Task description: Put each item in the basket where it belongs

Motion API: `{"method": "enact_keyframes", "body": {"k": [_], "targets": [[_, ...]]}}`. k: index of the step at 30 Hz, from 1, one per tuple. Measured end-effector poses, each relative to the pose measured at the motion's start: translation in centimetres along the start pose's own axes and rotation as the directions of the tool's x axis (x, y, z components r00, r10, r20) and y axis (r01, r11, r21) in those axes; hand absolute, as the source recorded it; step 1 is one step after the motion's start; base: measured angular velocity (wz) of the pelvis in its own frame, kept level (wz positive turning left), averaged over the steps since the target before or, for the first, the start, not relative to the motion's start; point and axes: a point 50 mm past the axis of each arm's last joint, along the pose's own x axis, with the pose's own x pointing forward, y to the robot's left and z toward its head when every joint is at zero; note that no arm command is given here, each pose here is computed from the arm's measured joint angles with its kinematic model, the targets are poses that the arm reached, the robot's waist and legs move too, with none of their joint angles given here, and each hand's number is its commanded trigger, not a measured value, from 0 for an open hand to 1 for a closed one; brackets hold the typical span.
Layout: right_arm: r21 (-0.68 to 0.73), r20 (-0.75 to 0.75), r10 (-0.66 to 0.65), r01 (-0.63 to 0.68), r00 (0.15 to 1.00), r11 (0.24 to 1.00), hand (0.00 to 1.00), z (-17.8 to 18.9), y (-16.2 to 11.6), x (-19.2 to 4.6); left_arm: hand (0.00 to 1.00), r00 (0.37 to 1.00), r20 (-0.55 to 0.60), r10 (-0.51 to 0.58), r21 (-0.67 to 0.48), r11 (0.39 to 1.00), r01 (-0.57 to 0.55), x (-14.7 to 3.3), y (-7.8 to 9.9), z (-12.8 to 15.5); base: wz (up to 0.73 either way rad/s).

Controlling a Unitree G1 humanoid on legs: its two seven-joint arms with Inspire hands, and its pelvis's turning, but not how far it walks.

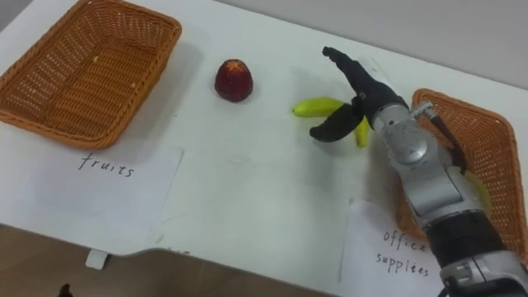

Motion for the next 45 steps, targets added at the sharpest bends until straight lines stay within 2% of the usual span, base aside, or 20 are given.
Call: {"method": "enact_keyframes", "body": {"k": [7, 21, 32, 45], "targets": [[-0.074, -0.075, 0.032, -0.038, 0.997, 0.997, 0.00, -1.3, 0.8, 0.0, 0.00, 1.000, 0.006, 0.003, -0.001, 1.000, -0.003, 0.1, 0.1, 0.2, 0.02], [-0.153, -0.176, 0.033, -0.061, 0.984, 0.986, 0.00, -2.7, 0.2, 0.5, 0.00, 1.000, 0.025, 0.011, -0.016, 1.000, -0.010, 0.3, 0.4, 1.1, 0.00], [-0.140, -0.215, 0.078, -0.110, 0.974, 0.984, 0.00, -3.0, 0.0, 0.7, 0.00, 1.000, 0.021, -0.012, -0.008, 1.000, 0.012, 0.4, 0.7, 0.9, 0.00], [-0.079, -0.269, 0.192, -0.220, 0.944, 0.972, 0.00, -4.2, 0.4, 0.3, 0.00, 1.000, 0.014, -0.020, -0.006, 1.000, 0.020, 0.6, 0.7, 1.1, 0.01]]}}
